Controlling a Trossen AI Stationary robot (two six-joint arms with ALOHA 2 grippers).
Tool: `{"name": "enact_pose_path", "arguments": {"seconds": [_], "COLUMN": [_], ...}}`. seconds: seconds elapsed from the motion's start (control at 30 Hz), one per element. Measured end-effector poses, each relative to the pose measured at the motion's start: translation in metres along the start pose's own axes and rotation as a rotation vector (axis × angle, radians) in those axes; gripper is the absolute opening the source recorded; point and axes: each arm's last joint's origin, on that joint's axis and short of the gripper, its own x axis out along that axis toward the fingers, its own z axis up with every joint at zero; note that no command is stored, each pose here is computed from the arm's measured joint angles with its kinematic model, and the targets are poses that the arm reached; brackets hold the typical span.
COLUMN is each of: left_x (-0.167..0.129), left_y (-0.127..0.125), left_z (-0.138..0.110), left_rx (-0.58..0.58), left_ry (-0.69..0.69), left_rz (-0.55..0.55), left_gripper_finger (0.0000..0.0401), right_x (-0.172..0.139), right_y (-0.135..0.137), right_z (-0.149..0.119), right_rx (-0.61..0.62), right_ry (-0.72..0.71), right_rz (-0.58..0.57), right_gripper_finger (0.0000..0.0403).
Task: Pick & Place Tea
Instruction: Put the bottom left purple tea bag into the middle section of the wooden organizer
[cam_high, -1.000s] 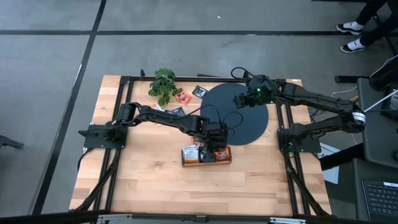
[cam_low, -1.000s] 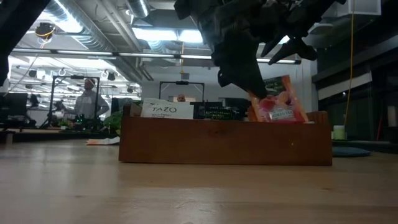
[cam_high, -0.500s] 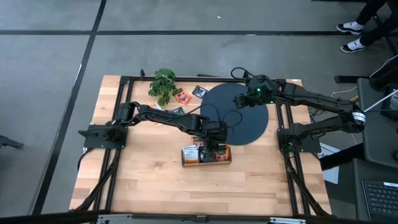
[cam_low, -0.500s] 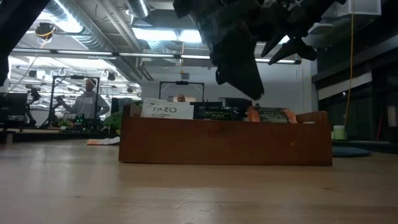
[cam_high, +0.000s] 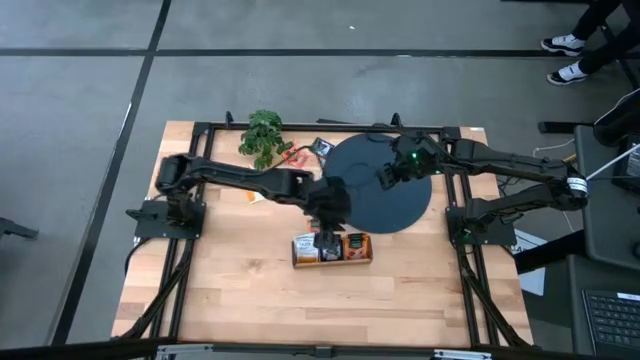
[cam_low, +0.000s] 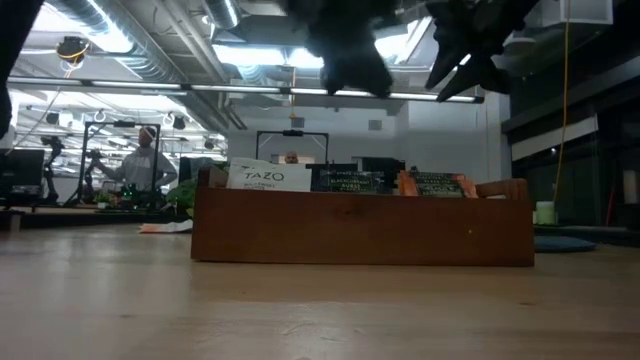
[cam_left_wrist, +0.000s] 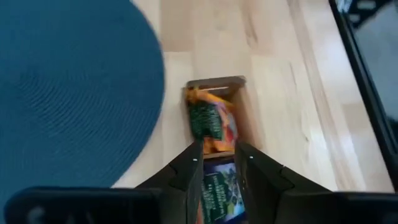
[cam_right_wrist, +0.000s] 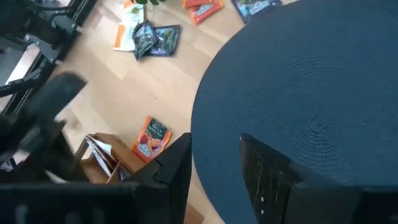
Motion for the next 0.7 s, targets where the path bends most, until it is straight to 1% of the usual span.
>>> {"name": "enact_pose_path", "arguments": {"seconds": [0.13,0.2,0.27,0.4,0.57,0.7], "left_x": [-0.024,-0.038,-0.053,-0.081,-0.101,-0.102], "left_y": [0.01,0.015,0.019,0.021,0.021,0.023], "left_z": [-0.029,-0.048,-0.068,-0.106,-0.147,-0.176], "left_rx": [-0.12,-0.188,-0.256,-0.381,-0.51,-0.63], "left_ry": [-0.094,-0.132,-0.155,-0.195,-0.239,-0.232], "left_rz": [0.014,0.025,0.06,0.178,0.269,0.337], "left_gripper_finger": [0.009,0.009,0.0091,0.009,0.009,0.009], "right_x": [0.0,-0.001,-0.001,-0.003,0.0,0.012], "right_y": [0.007,0.01,0.015,0.026,0.04,0.053], "right_z": [-0.004,-0.005,-0.005,-0.002,-0.001,-0.001], "right_rx": [-0.024,-0.032,-0.036,-0.046,-0.054,-0.064], "right_ry": [-0.015,-0.027,-0.048,-0.122,-0.203,-0.232], "right_rz": [0.017,0.029,0.054,0.128,0.191,0.226], "right_gripper_finger": [0.0136,0.0136,0.0136,0.0136,0.0136,0.0136]}}
